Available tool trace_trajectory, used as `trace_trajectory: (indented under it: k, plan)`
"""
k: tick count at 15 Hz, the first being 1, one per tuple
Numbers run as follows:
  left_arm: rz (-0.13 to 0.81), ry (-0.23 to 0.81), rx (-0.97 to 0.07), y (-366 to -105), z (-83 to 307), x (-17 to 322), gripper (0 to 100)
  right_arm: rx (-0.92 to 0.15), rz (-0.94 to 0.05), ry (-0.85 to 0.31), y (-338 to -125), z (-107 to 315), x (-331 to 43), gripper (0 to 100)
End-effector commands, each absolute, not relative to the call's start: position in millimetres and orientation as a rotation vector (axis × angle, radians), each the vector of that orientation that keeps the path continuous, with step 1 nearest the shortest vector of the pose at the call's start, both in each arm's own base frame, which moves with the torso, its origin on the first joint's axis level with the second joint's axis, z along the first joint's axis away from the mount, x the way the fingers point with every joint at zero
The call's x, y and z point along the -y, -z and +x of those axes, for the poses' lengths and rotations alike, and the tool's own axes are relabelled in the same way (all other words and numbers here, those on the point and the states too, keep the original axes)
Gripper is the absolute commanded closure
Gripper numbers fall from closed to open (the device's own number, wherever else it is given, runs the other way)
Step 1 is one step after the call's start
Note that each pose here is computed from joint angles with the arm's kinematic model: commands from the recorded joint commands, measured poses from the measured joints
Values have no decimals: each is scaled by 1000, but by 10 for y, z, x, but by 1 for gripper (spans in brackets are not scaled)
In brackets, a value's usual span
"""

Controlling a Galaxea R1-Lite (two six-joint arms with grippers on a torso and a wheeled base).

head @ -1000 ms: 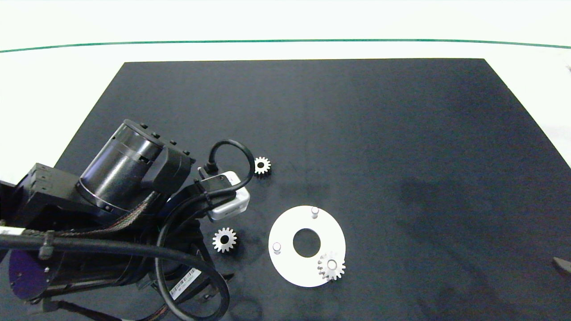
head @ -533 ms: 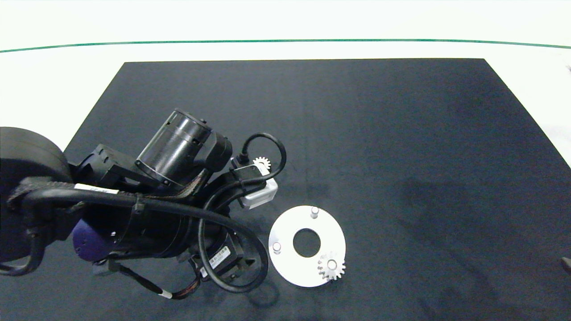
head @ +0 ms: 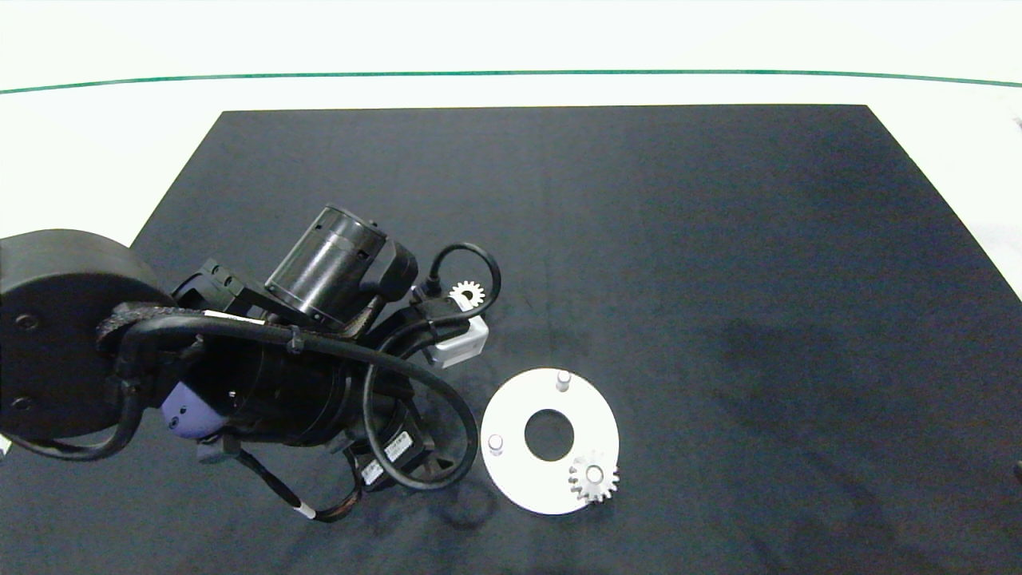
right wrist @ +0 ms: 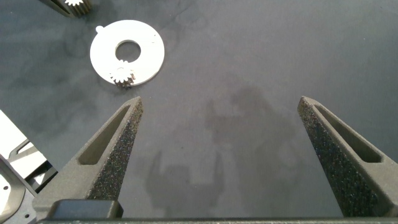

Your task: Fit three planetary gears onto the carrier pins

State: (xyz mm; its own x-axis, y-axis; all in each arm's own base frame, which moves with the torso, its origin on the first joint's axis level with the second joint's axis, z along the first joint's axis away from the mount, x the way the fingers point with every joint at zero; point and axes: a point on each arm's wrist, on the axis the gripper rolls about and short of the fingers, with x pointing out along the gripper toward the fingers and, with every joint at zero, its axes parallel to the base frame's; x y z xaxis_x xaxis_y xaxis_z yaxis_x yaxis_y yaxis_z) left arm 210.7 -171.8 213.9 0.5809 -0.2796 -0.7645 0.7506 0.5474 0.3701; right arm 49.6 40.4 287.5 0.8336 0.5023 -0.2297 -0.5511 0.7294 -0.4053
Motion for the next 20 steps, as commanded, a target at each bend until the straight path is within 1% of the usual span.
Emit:
trace_trajectory:
  k: [1,4,7,17,20]
  plan:
    - [706,678,-695,-2216,2062,1620,0,-111,-485,-582,-2868,499,-408,0]
    - [708,683,-723,-2119,2000,1571,0,-115,-494,-583,-2860,506,-414,0]
    - [683,666,-650,-1986,2039,1553,0,-124,-499,-585,-2844,521,-428,0]
    - [692,658,-678,-1919,2073,1530,0,-130,-513,-583,-2804,513,-419,0]
    - [700,655,-691,-1886,2099,1524,0,-135,-544,-587,-2758,512,-417,0]
